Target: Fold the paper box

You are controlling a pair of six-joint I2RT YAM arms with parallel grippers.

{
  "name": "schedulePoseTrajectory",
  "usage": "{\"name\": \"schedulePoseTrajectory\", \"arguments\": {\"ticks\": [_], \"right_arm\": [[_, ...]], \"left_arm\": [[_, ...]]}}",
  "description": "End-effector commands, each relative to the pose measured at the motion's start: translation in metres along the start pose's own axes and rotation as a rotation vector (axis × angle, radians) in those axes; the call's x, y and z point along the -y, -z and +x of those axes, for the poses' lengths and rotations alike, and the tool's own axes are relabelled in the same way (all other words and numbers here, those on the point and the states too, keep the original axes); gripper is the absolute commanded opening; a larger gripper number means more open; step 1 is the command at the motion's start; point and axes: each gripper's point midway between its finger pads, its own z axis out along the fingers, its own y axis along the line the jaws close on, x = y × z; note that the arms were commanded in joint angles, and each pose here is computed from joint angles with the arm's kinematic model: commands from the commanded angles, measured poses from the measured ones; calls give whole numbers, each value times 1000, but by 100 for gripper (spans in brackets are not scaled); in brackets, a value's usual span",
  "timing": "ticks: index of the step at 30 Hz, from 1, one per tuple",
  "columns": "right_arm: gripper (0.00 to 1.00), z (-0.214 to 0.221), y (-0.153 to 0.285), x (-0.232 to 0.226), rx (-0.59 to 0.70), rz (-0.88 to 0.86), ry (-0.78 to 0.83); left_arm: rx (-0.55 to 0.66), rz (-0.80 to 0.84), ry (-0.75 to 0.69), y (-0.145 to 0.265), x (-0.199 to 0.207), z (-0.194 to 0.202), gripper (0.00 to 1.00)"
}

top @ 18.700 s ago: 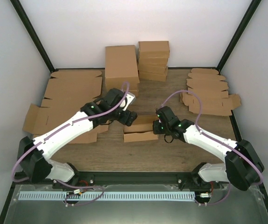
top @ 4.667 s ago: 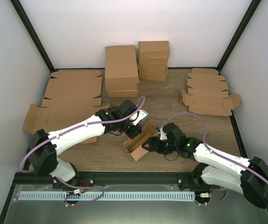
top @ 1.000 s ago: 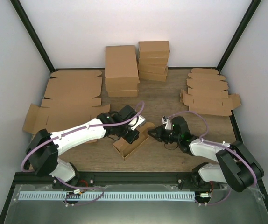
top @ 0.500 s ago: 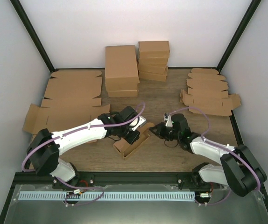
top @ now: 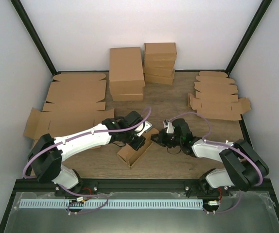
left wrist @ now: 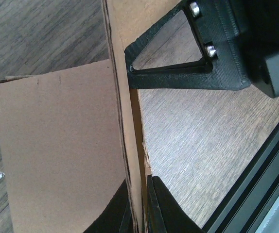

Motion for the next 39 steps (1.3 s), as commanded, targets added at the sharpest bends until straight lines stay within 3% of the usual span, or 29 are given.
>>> {"name": "schedulePoseTrajectory", "arguments": {"ticks": [1,19,25,34,39], "right_arm": [[1,4,2,-25,-17,-72,44],[3,-5,43,11,161,132,92],[5,-14,57,7,223,157,135],[7,-32,73,-2,289,220,205],[8,-35,76,-7,294,219,217]], "left_arm": [[2,7,-10,-2,2,2,9],[-43,16,-6,-18,2,18,10],[-62,16,6,-27,-1,26,20],[-71,81,12,-35,10,32,53],[-81,113,28,-40,14,36,58]]}}
